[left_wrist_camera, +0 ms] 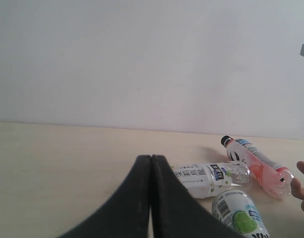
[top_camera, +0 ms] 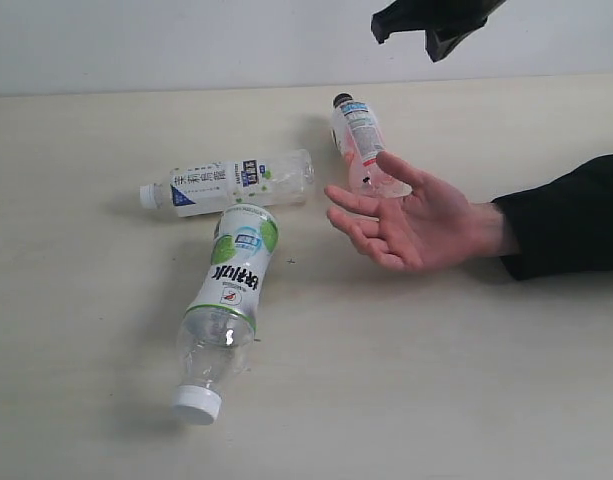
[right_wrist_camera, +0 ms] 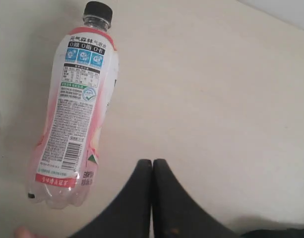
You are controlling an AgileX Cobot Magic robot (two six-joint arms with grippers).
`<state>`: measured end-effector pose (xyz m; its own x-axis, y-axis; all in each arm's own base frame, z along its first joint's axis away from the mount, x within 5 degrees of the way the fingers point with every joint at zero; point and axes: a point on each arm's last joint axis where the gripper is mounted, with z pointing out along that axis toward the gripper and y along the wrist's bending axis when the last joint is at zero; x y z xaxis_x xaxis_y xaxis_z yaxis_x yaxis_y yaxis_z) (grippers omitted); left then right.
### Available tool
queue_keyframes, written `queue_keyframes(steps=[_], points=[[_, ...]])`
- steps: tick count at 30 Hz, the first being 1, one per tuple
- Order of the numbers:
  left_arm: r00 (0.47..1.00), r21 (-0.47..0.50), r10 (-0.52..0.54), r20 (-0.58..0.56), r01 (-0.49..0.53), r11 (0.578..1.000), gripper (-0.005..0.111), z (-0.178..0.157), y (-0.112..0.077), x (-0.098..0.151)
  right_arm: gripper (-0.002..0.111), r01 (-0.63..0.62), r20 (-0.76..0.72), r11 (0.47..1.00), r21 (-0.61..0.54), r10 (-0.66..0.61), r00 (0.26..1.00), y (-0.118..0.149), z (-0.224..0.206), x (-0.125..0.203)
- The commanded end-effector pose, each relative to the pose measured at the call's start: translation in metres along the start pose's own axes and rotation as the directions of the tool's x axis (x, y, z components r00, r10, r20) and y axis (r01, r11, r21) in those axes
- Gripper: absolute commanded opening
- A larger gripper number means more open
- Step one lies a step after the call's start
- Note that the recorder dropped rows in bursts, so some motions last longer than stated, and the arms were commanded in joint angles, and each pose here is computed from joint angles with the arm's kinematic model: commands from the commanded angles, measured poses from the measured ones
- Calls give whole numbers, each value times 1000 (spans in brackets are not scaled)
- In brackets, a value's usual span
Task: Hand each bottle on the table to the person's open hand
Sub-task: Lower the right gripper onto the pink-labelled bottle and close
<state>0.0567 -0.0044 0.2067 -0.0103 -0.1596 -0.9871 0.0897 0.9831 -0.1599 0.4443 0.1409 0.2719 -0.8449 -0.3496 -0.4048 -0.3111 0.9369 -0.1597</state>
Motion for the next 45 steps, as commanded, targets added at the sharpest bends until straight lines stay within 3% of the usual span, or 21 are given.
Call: queue_keyframes(steps=[1, 5, 10, 14, 17, 35, 45], points=[[1000, -2, -1, 3, 1, 1000, 1, 0, 0, 1, 0, 40, -5, 999, 21, -40, 999, 0, 12, -5], [1000, -2, -1, 3, 1, 1000, 1, 0, 0, 1, 11, 53, -29, 998, 34, -52, 998, 1, 27, -11], [1000, -2, -1, 3, 1, 1000, 1, 0, 0, 1, 42, 50, -53, 998, -46, -53, 997, 11, 53, -27], [1000, -2, -1, 3, 1, 1000, 1, 0, 0, 1, 60, 56, -34, 989, -135, -61, 998, 21, 70, -33], [1000, -2, -1, 3, 1, 1000, 1, 0, 0, 1, 74, 60, -17, 988, -140, -63, 998, 22, 74, -34], [1000, -2, -1, 3, 1, 1000, 1, 0, 0, 1, 94, 57, -77, 984, -170, -71, 994, 32, 119, -23], [1000, -2, -1, 3, 1, 1000, 1, 0, 0, 1, 93, 97, -100, 978, -185, -117, 988, 37, 146, -15]])
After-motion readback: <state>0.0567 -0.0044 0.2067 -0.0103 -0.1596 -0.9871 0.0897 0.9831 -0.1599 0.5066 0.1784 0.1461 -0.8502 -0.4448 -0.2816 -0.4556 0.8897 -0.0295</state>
